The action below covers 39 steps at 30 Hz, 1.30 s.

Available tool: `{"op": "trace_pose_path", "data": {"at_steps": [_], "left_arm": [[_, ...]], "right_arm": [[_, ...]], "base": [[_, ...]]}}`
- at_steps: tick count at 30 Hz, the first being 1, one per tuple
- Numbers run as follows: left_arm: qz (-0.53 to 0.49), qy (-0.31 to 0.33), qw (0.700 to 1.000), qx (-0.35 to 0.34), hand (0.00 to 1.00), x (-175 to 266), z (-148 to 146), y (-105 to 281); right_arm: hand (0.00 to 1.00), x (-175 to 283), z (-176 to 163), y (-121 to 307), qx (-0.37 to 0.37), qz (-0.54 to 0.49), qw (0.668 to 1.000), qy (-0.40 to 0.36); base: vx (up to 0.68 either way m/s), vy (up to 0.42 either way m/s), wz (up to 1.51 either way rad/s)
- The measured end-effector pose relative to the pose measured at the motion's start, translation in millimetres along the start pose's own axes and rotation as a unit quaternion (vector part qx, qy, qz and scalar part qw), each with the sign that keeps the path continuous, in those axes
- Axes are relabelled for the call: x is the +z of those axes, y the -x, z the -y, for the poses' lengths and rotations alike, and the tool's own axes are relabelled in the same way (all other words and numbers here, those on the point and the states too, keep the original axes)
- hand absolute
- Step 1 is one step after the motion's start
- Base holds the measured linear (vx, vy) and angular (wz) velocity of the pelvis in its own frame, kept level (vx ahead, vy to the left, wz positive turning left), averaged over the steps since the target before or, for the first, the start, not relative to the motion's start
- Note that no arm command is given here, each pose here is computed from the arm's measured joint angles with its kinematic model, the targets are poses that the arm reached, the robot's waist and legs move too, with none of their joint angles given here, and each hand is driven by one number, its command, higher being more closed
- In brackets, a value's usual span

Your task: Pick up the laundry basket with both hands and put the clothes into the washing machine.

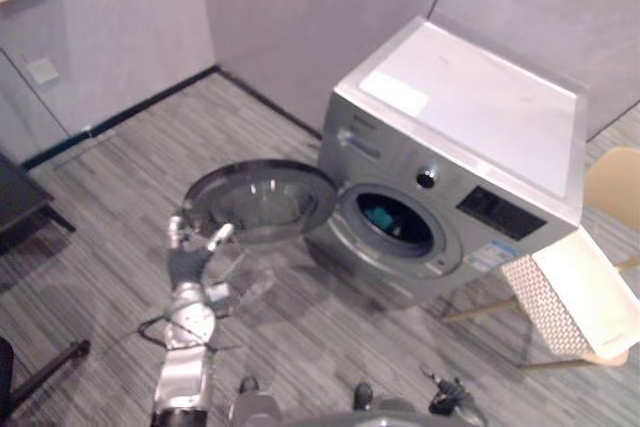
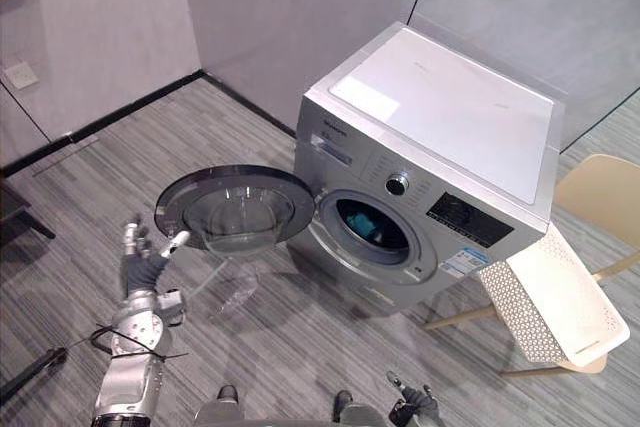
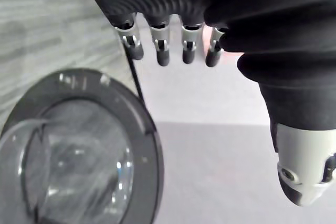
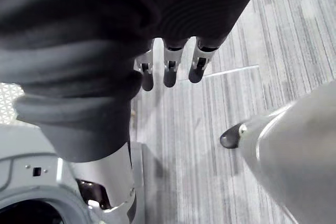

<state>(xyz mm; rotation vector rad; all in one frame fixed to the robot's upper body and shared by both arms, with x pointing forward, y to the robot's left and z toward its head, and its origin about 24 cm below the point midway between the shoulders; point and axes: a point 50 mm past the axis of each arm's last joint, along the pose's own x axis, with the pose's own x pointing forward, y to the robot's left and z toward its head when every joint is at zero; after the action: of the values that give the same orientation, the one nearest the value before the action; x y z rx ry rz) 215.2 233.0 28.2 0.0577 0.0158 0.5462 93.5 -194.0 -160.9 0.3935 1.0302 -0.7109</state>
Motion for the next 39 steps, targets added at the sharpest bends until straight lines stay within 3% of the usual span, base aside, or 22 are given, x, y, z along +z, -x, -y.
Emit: {"op": "trace_pose_path", "data": {"at_steps": [4,10,15,19,26,30,33,39], "left_arm": [[-0.004,-0.001,0.999,0.052,0.0,-0.6,-12.7,-1.9],[-0.016,-0.03,0.997,0.065,0.0,-5.6,-9.0,-11.8],[-0.017,-0.098,0.989,0.11,0.0,5.1,-31.8,-67.4],[0.03,-0.146,0.975,0.163,0.0,60.6,-66.7,-123.9],[0.133,-0.14,0.954,0.23,0.0,176.7,-98.3,-166.4],[0.214,-0.116,0.944,0.222,0.0,250.7,-85.6,-170.6],[0.252,-0.106,0.941,0.2,0.0,281.2,-64.3,-168.9],[0.266,-0.091,0.946,0.159,0.0,293.2,-38.3,-168.7]], "right_arm": [[0.0,1.0,12.8,-1.2,-0.021,-0.001,1.0,-0.017],[0.0,-9.8,54.3,1.2,-0.074,-0.019,0.997,-0.018],[0.0,-2.2,46.2,-1.3,-0.057,-0.01,0.998,-0.009],[0.0,4.7,38.8,-3.3,-0.046,-0.002,0.999,-0.009],[0.0,2.0,24.2,-2.3,-0.018,-0.002,0.999,-0.027],[0.0,14.0,1.2,1.1,0.027,0.038,0.998,-0.035],[0.0,21.7,-13.2,5.1,0.059,0.065,0.995,-0.042],[0.0,19.2,-23.5,10.2,0.086,0.07,0.993,-0.031]], "base": [[-0.09,-0.095,-0.17],[-0.13,-0.084,0.1],[-0.1,-0.009,0.04],[-0.02,0.006,-0.26],[0.03,0.0,-0.2],[-0.01,-0.013,-0.37],[-0.05,0.044,-0.42],[-0.07,0.061,-0.13]]}}
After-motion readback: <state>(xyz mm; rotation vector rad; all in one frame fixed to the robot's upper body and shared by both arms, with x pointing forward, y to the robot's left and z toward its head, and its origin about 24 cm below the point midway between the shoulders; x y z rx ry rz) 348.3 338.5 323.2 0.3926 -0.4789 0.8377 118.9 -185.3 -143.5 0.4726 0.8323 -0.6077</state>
